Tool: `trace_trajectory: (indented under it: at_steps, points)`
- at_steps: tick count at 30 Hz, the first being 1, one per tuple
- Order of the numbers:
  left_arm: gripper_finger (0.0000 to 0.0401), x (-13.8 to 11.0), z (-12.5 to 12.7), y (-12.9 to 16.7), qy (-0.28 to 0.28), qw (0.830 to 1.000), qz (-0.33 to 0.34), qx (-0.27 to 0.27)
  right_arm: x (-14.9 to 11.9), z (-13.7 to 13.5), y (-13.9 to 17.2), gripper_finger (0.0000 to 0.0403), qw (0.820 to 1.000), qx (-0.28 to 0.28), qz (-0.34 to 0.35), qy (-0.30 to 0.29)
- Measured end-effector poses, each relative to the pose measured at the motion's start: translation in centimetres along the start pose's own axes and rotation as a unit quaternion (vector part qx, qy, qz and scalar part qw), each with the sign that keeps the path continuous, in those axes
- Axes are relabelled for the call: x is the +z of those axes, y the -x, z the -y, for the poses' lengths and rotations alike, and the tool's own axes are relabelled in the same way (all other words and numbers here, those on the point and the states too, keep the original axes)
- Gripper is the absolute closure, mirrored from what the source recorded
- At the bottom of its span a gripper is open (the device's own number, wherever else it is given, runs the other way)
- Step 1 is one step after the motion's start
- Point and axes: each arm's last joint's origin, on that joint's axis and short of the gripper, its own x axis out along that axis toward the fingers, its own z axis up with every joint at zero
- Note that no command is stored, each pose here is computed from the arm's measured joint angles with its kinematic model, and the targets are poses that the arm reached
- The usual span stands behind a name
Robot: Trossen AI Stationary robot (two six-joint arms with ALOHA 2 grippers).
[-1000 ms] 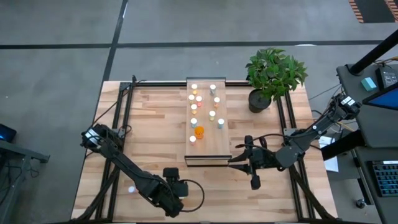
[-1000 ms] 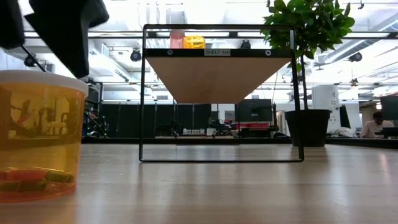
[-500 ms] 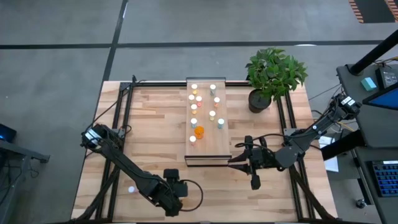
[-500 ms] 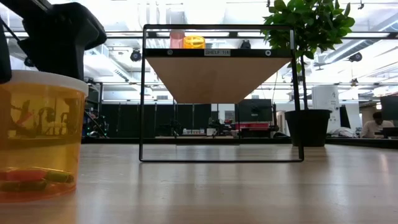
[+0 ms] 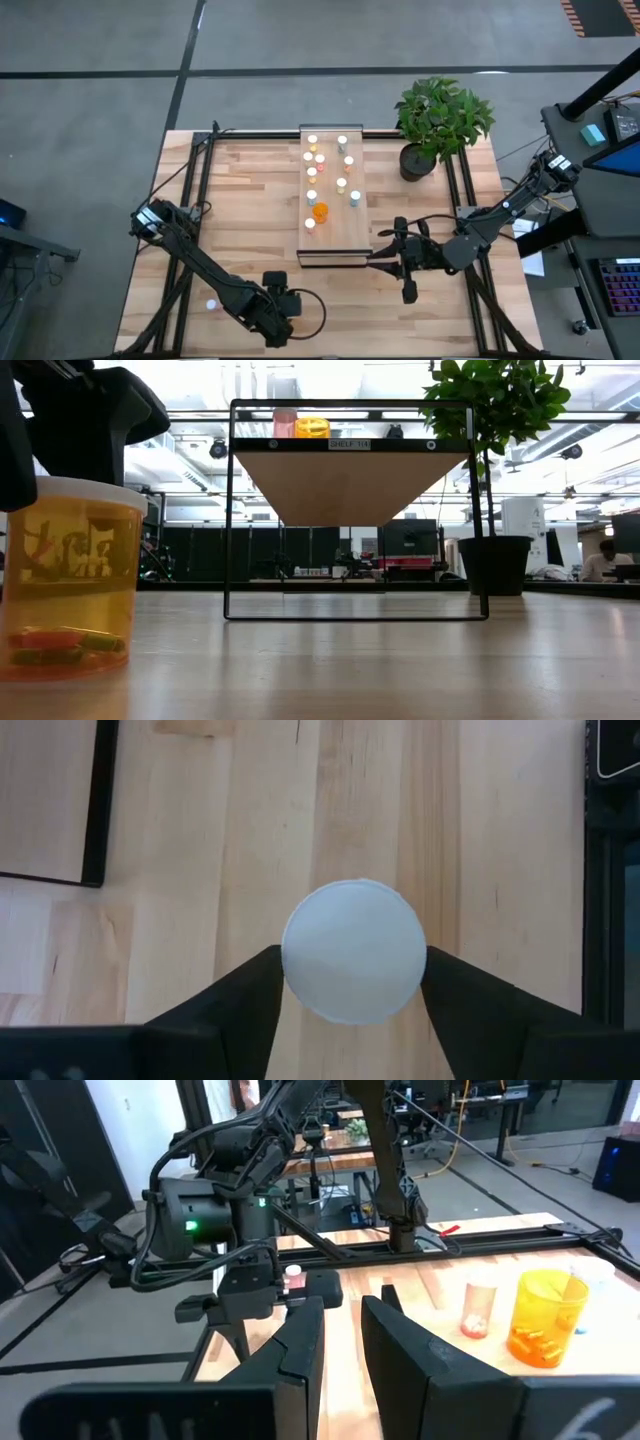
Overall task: Pick and place medicine bottles onto shelf by color
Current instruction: Put the orange bottle on the shelf
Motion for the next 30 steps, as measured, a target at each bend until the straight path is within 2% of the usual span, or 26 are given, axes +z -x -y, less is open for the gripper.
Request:
trace_trajectory:
  at_steps: [9,11,15,19,24,30]
  points:
    - [0.0203,0.1,0.0,0.1,0.000,1.000,0.000,-0.001,0.0,0.0,0.0,0.0342,1.000,0.000,0.000,0.000]
    - [0.0203,0.4,0.2,0.7,0.002,1.000,-0.004,-0.015,0.0,0.0,0.0,0.0342,1.000,-0.001,0.000,0.000]
    - [0.0204,2.2,0.7,4.0,0.016,0.997,-0.008,-0.080,0.2,0.1,0.2,0.0342,1.000,0.000,0.002,-0.003]
    - [0.0204,4.2,0.0,8.6,0.035,0.993,-0.018,-0.112,0.5,0.3,0.7,0.0342,1.000,-0.001,-0.001,-0.011]
    - [0.0204,8.0,-2.6,14.2,0.072,0.990,0.018,-0.119,0.7,0.5,1.0,0.0342,1.000,-0.001,0.000,-0.014]
    - [0.0205,12.6,-6.5,16.0,0.105,0.985,0.087,-0.103,0.7,0.5,1.0,0.0342,1.000,-0.001,-0.002,-0.014]
